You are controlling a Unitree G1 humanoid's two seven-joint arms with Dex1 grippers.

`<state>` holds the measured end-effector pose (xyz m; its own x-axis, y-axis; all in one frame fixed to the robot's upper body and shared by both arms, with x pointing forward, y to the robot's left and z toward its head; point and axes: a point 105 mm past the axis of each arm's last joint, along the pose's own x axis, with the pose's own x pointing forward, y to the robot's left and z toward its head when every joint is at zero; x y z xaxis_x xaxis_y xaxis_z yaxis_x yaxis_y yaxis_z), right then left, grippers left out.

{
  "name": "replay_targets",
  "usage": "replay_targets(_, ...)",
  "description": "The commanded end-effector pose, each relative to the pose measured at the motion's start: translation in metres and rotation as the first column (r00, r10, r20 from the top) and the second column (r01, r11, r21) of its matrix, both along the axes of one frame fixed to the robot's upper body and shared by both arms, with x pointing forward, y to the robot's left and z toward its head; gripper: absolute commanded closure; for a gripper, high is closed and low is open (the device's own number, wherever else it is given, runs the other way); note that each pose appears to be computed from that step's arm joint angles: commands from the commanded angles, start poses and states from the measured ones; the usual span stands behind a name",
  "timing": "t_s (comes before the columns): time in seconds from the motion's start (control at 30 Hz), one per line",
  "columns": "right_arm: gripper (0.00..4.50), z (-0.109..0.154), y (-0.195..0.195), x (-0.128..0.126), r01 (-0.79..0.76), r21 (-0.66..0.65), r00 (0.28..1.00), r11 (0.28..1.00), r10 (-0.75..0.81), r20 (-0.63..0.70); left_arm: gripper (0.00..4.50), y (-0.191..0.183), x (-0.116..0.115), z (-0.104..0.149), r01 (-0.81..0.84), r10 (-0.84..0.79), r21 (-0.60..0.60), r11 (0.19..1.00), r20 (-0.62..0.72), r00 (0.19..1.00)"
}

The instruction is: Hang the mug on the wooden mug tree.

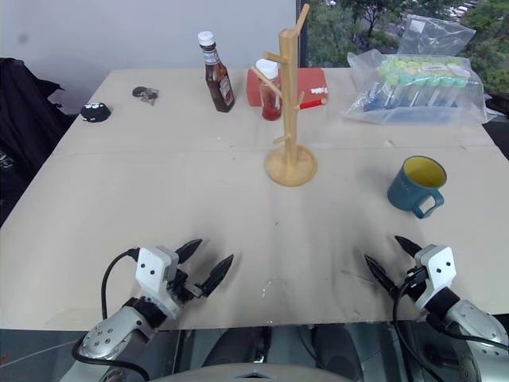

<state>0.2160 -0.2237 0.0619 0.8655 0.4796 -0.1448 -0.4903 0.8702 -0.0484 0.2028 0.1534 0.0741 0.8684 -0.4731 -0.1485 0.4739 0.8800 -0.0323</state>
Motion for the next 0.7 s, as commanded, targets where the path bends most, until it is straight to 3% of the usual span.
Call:
replay_targets(0.03,0.05,0.0074,0.0030,0.0000,-0.020,-0.008,0.999,1.000,0.020,0.049,0.00,-0.0016,0.0007,0.0132,0.021,-0.022,0.017,1.000,0.054,0.998)
replay_targets(0.7,0.05,0.0094,0.0089,0.0035,0.020,0.007,0.995,1.000,-0.021,0.093,0.00,-0.0032,0.0029,0.0181,0.064,-0.066,0.035,0.997,0.082,0.994)
